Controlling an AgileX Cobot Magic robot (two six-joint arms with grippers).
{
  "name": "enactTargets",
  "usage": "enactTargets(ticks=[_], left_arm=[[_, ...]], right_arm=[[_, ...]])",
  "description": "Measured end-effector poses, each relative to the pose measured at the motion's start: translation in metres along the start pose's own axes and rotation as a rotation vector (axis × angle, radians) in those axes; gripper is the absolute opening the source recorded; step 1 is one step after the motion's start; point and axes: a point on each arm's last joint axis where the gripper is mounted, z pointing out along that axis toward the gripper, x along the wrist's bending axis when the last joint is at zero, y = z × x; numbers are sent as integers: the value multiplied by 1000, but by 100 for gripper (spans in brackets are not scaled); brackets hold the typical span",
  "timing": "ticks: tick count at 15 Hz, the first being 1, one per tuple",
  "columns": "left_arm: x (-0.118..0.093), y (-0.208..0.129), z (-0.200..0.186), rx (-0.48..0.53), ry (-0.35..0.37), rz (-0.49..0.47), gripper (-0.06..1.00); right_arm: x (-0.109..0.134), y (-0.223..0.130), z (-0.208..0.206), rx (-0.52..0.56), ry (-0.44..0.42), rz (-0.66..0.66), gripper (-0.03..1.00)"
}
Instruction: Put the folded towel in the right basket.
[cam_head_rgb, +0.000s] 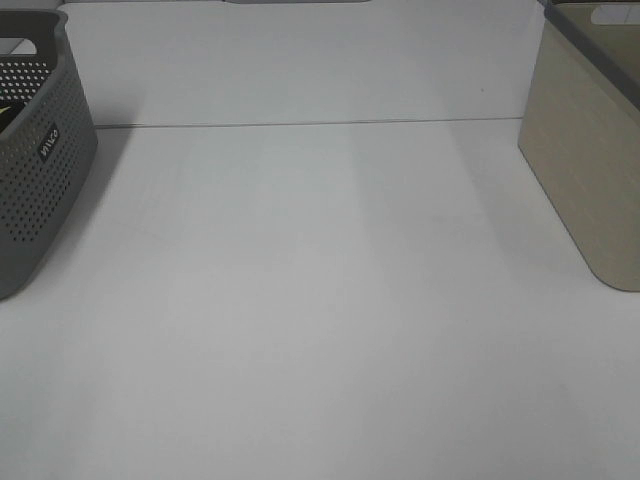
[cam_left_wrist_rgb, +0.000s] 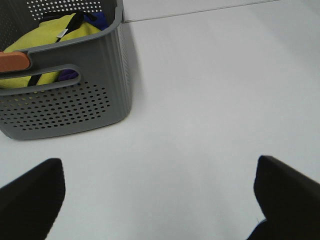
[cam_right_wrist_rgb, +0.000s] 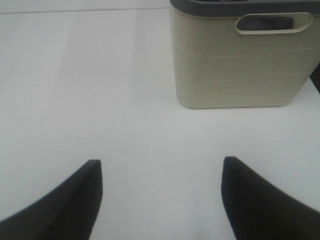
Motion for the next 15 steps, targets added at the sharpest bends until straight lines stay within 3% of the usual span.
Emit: enactTargets(ticks=[15], left_arm=[[0,0,0,0,0,0,98]], right_arm=[[0,0,0,0,0,1,65]])
